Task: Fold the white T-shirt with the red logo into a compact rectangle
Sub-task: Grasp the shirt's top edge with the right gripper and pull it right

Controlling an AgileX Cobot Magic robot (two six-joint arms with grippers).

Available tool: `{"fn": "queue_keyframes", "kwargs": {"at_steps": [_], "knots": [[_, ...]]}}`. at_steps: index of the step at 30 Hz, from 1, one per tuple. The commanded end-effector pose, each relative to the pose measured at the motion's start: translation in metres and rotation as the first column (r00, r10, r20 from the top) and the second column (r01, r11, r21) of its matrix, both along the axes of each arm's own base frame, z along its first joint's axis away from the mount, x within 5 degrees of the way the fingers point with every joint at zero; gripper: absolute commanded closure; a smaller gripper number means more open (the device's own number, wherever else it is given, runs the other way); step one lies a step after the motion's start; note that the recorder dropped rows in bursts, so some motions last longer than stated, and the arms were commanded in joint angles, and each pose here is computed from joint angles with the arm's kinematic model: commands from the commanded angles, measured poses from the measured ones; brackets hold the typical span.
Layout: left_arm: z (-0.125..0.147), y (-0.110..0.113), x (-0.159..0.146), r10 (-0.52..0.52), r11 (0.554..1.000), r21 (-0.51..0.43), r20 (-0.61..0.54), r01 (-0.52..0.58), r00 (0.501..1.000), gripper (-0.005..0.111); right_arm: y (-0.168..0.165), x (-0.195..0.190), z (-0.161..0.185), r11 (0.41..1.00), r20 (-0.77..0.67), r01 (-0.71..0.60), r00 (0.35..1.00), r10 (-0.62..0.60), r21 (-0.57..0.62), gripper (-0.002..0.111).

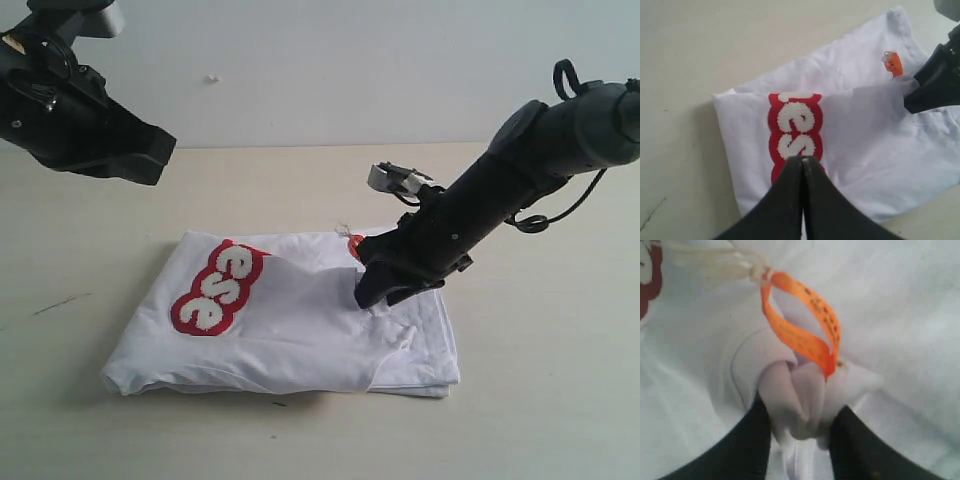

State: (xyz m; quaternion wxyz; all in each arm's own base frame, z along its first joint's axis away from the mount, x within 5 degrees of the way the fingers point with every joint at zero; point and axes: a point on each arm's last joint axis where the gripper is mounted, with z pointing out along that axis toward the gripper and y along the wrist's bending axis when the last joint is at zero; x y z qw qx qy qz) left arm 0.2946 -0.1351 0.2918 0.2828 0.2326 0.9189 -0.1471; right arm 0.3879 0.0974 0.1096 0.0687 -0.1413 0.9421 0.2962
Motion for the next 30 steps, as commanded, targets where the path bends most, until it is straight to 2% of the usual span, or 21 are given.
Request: {"fn": "queue_keyframes", "kwargs": {"at_steps": [1, 2, 5, 7, 8, 11, 14, 16, 18, 22, 30], "knots": [[0.002, 0.000, -0.001, 0.004, 1.000, -0.014, 0.009, -0.004, 1.000, 0.107, 0.000, -0.004, -0.015, 0.999, -0.032, -0.048, 0.998, 0.048, 0.006, 0.102], [0.002, 0.000, -0.001, 0.004, 1.000, -0.014, 0.009, -0.004, 1.000, 0.107, 0.000, -0.004, -0.016, 0.998, -0.021, -0.067, 0.998, 0.067, 0.004, 0.108], [0.002, 0.000, -0.001, 0.005, 1.000, -0.016, 0.010, -0.005, 1.000, 0.107, -0.002, 0.001, 0.006, 0.995, 0.052, -0.096, 0.994, 0.097, -0.032, 0.108], [0.003, 0.000, 0.000, 0.008, 1.000, -0.018, 0.016, -0.007, 1.000, 0.107, -0.007, 0.007, 0.046, 0.991, 0.139, -0.087, 0.985, 0.101, -0.106, 0.108], [0.003, 0.000, 0.001, 0.011, 1.000, -0.021, 0.025, -0.010, 1.000, 0.107, -0.013, 0.008, 0.085, 0.985, 0.242, -0.038, 0.967, 0.078, -0.166, 0.108], [0.003, 0.000, 0.001, 0.013, 1.000, -0.022, 0.031, -0.012, 0.999, 0.107, -0.017, 0.002, 0.134, 0.983, 0.375, 0.004, 0.925, 0.066, -0.182, 0.108], [0.003, 0.000, 0.001, 0.013, 1.000, -0.022, 0.031, -0.012, 0.999, 0.107, -0.024, -0.005, 0.156, 0.970, 0.421, 0.050, 0.905, 0.057, -0.239, 0.108], [0.003, 0.000, 0.001, 0.012, 1.000, -0.022, 0.029, -0.012, 1.000, 0.107, -0.033, -0.008, 0.160, 0.941, 0.426, 0.078, 0.902, 0.074, -0.328, 0.108], [0.003, 0.000, 0.000, 0.010, 1.000, -0.020, 0.022, -0.009, 1.000, 0.107, -0.050, -0.007, 0.158, 0.858, 0.412, 0.130, 0.906, 0.101, -0.497, 0.108], [0.003, 0.000, 0.000, 0.009, 1.000, -0.019, 0.020, -0.009, 1.000, 0.107, -0.068, -0.007, 0.154, 0.737, 0.372, 0.173, 0.921, 0.113, -0.654, 0.108], [0.003, 0.000, 0.001, 0.011, 1.000, -0.021, 0.026, -0.011, 1.000, 0.107, -0.092, 0.008, 0.141, 0.515, 0.410, 0.303, 0.906, 0.105, -0.801, 0.106]]}}
